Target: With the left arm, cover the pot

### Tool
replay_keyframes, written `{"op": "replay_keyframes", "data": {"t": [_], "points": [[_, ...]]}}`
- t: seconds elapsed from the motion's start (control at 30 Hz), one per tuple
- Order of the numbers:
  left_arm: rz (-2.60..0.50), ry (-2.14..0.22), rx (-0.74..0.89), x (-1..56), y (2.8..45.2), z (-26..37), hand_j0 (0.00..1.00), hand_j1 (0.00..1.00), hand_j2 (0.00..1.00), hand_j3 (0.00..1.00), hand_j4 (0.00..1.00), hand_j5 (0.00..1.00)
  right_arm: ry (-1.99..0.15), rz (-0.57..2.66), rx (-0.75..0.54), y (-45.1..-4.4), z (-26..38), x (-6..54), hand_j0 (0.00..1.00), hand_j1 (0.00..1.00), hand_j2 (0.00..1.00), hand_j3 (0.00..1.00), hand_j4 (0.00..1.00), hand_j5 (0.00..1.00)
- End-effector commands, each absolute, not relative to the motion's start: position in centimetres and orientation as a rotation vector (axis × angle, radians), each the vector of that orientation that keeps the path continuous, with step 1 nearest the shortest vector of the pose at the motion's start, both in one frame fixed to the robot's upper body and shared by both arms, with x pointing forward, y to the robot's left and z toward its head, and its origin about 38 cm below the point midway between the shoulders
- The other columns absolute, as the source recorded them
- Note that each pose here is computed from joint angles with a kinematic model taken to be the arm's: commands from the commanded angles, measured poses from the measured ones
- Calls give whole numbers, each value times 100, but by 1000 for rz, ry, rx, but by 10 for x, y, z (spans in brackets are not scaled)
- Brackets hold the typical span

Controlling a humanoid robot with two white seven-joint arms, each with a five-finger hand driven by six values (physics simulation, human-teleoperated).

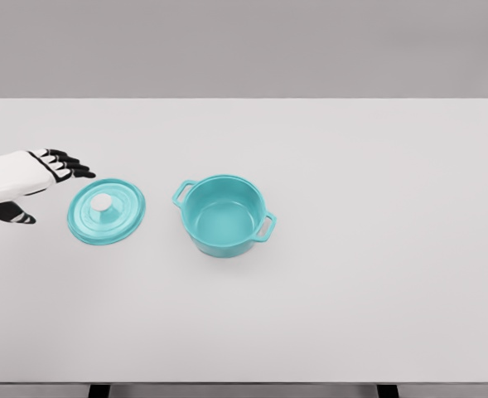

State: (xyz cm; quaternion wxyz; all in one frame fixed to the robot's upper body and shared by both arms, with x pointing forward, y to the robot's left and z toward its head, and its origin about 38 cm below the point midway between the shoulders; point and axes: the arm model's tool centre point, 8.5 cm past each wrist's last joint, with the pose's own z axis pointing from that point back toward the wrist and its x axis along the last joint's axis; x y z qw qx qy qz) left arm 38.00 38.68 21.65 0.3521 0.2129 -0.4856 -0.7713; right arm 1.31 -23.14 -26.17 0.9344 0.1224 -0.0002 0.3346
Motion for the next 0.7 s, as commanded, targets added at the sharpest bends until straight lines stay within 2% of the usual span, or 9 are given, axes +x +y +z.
{"op": "replay_keyframes", "data": {"t": [0.0,0.47,0.53,0.67], "points": [[-1998,-1255,545,380,386,215,100,100,100,100,100,100,-1,683,249,-232,-262,13,100,100,100,100,100,100],[-2135,-1147,544,388,391,226,100,100,100,100,100,100,13,681,250,-233,-262,8,100,100,100,100,100,100],[-2127,-1174,423,400,379,223,100,100,100,100,100,100,13,681,250,-233,-262,8,100,100,100,100,100,100],[-2245,-1128,337,402,354,213,100,100,100,100,100,100,13,681,250,-233,-262,8,100,100,100,100,100,100]]}}
